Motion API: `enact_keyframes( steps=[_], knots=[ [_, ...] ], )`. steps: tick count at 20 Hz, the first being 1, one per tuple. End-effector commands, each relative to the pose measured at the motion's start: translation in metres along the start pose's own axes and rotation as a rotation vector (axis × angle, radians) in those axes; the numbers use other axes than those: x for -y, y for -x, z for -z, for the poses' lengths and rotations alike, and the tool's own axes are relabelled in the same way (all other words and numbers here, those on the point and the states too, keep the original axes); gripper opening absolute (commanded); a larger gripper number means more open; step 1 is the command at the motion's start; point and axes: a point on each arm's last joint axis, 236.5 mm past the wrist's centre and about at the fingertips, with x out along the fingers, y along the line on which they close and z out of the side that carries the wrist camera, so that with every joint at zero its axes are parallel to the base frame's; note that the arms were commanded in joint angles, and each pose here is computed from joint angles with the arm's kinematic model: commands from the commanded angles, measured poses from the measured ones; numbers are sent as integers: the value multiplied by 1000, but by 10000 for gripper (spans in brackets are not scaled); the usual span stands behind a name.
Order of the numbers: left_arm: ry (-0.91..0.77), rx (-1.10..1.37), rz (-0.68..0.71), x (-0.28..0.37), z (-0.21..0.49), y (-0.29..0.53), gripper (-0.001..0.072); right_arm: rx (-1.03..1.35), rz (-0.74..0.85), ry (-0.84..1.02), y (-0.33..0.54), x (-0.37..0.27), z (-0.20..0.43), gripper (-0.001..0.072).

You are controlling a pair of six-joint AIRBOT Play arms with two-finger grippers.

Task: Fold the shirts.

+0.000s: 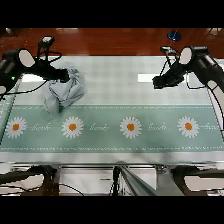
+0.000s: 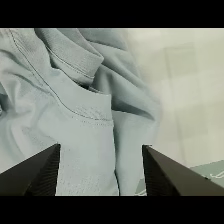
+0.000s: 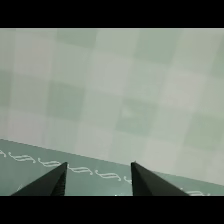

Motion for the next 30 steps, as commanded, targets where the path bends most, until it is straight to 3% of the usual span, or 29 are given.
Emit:
enact_keyframes(
  steps=[1,23,26,27,28,30],
  knots=[
    [0,1,0,0,0,0,609,0,-1,1,0,-1,0,492],
    [28,-1,44,10,0,0,608,25,-4,-1,0,-1,-6,492],
    [28,103,18,3,-25,0,612,25,-3,0,0,-1,-6,492],
    [25,137,6,0,-33,-1,640,25,0,1,0,0,-6,492],
    [25,139,1,-2,-34,-6,720,25,0,1,0,0,-6,492],
    [29,37,13,-2,-10,-29,720,24,0,1,0,0,-6,492]
  ],
)
